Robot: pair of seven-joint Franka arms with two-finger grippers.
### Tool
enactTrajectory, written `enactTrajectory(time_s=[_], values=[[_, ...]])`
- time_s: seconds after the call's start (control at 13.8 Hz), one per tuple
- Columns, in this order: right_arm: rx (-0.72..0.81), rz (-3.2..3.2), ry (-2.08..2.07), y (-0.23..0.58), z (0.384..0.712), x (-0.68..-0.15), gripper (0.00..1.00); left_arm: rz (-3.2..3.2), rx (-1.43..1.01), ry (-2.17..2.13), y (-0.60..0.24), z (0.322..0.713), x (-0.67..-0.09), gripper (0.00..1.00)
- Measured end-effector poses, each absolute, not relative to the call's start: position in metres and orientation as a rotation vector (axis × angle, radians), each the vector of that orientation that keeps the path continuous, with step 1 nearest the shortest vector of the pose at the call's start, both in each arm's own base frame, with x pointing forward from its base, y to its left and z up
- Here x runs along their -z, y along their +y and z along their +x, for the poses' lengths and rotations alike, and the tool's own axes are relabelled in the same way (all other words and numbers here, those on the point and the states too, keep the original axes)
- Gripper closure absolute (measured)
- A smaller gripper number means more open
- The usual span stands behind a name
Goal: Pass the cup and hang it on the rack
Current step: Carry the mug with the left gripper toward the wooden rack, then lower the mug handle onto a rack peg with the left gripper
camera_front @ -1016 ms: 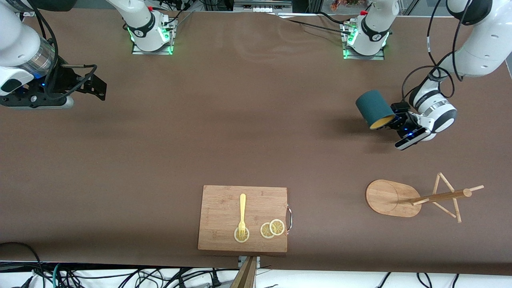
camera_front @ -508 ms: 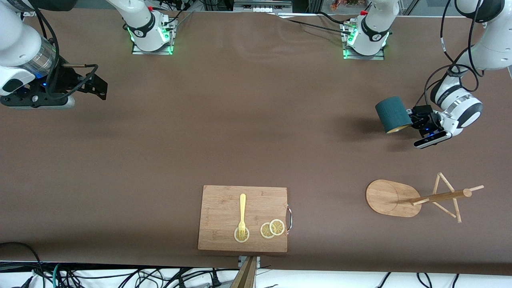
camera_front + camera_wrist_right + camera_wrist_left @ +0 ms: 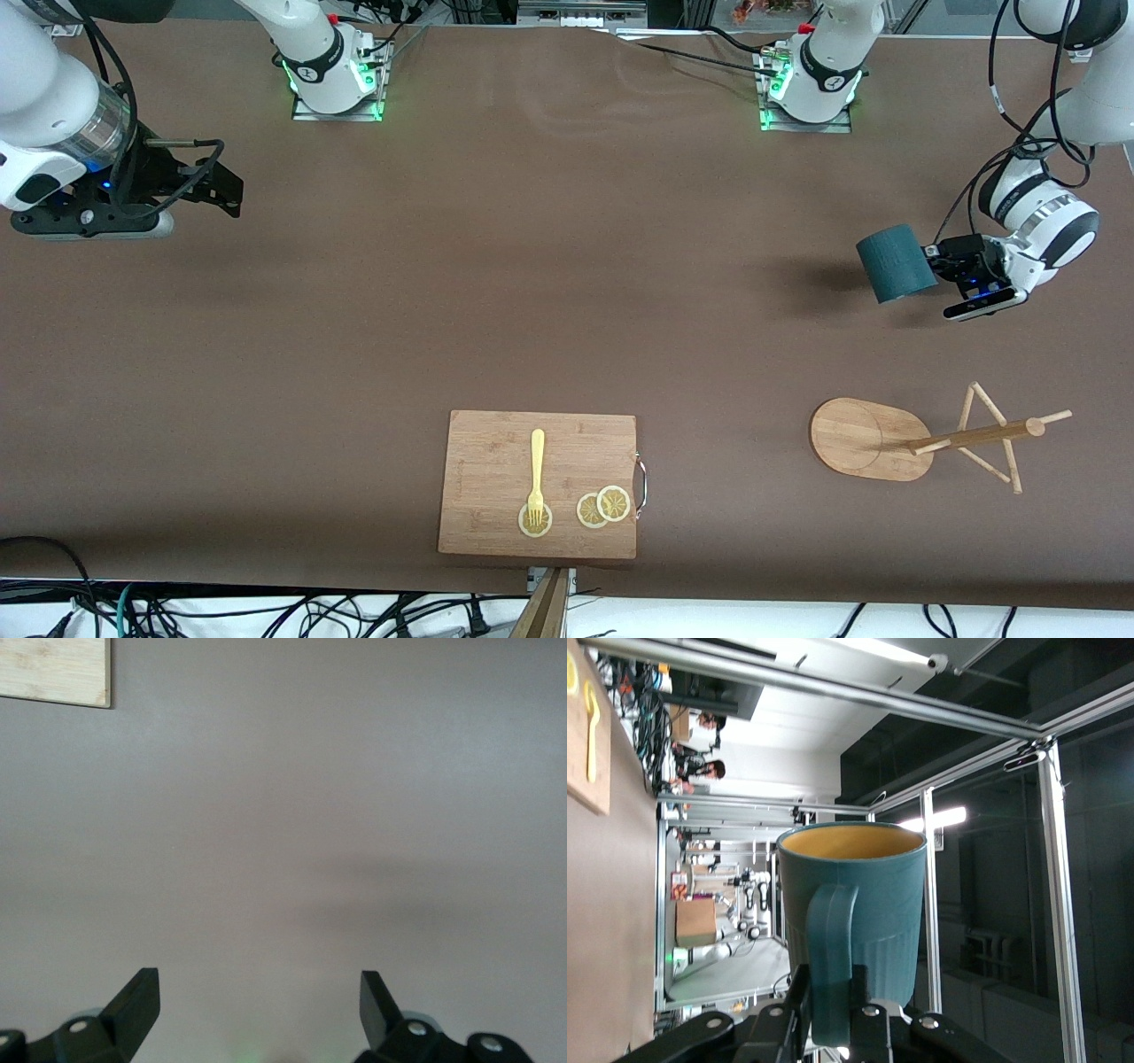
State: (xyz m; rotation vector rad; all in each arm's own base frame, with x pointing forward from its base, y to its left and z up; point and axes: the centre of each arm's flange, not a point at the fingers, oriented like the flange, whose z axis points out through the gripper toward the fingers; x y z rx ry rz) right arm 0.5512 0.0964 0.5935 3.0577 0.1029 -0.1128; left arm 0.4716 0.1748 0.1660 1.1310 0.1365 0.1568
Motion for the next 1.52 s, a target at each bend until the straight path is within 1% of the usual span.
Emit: enactTrajectory(time_s=[0.29, 0.58, 0.87, 1.23, 1.52], values=[[0.027, 3.133, 0.079, 0.098, 0.558, -0.6, 0.0, 1.155, -0.259, 0.161, 0.19, 0.497, -0.176, 0.8], [0.027, 3.274, -0.065, 0.057, 0.566, -0.602, 0.0, 1.179, -0.235, 0.224, 0.201, 0.521, -0.187, 0.8], [0.02, 3.252, -0.044, 0.061, 0.565, -0.603, 0.0, 1.185, -0.208, 0.284, 0.211, 0.535, -0.192, 0.8], [0.007, 3.17, 0.001, 0.066, 0.565, -0.602, 0.0, 1.244, -0.242, 0.351, 0.23, 0.561, -0.194, 0.8], [-0.001, 3.162, 0.016, 0.07, 0.564, -0.604, 0.0, 1.233, -0.252, 0.377, 0.225, 0.57, -0.187, 0.8]])
